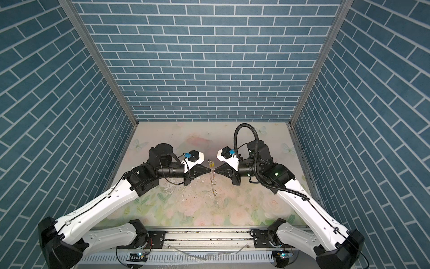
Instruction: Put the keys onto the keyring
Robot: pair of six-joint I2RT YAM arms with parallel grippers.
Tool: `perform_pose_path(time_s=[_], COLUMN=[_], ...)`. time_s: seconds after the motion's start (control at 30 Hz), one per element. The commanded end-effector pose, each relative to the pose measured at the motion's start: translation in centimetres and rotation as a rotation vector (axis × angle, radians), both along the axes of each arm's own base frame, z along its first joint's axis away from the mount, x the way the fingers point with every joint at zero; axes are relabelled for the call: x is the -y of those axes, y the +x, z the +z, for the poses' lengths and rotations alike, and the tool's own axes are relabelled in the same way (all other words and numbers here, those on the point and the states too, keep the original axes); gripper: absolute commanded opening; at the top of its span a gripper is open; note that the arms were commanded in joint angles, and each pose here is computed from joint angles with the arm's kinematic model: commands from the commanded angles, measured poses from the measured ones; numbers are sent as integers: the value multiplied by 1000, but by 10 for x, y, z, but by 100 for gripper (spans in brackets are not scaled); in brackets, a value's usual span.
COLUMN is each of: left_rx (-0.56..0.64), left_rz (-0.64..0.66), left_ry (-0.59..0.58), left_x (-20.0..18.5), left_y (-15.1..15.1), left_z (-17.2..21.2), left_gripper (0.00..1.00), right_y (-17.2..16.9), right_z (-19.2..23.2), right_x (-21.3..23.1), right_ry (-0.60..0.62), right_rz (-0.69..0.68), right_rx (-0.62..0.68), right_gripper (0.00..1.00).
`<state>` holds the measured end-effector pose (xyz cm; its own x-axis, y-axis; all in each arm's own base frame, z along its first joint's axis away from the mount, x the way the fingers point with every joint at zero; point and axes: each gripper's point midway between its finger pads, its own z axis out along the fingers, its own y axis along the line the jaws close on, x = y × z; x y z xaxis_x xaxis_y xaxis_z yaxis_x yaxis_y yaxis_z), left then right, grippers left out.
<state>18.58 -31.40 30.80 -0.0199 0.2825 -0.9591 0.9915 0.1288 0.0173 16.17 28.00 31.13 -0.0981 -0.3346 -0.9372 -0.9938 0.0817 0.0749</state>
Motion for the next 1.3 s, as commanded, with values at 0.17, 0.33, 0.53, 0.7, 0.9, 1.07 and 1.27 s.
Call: perform_pose_path(time_s=[0.17, 0.33, 0.53, 0.7, 0.9, 1.07, 1.27], left_rx=[36, 35, 43, 47, 54, 51, 50], left_rz=[-24, -27, -24, -18, -16, -15, -12], left_ry=[-31, -31, -38, -38, -43, -41, -38], left_x=[-1, -1, -2, -2, -3, -3, -2], left_y=[-4, -5, -5, -4, -5, -4, -2], left_z=[16, 16, 18, 19, 20, 19, 18], left_gripper=[0, 0, 0, 0, 0, 0, 0], right_y=[4, 7, 5, 5, 5, 3, 1], right_z=[24, 26, 23, 19, 17, 18, 20], right_x=[-1, 2, 0, -1, -2, -2, -2], right_ry=[49, 61, 51, 37, 30, 34, 39], right_rz=[0, -19, 1, 8, 17, 24, 34], right_rx=[105, 117, 90, 76, 65, 63, 59], right_gripper=[0, 0, 0, 0, 0, 0, 0])
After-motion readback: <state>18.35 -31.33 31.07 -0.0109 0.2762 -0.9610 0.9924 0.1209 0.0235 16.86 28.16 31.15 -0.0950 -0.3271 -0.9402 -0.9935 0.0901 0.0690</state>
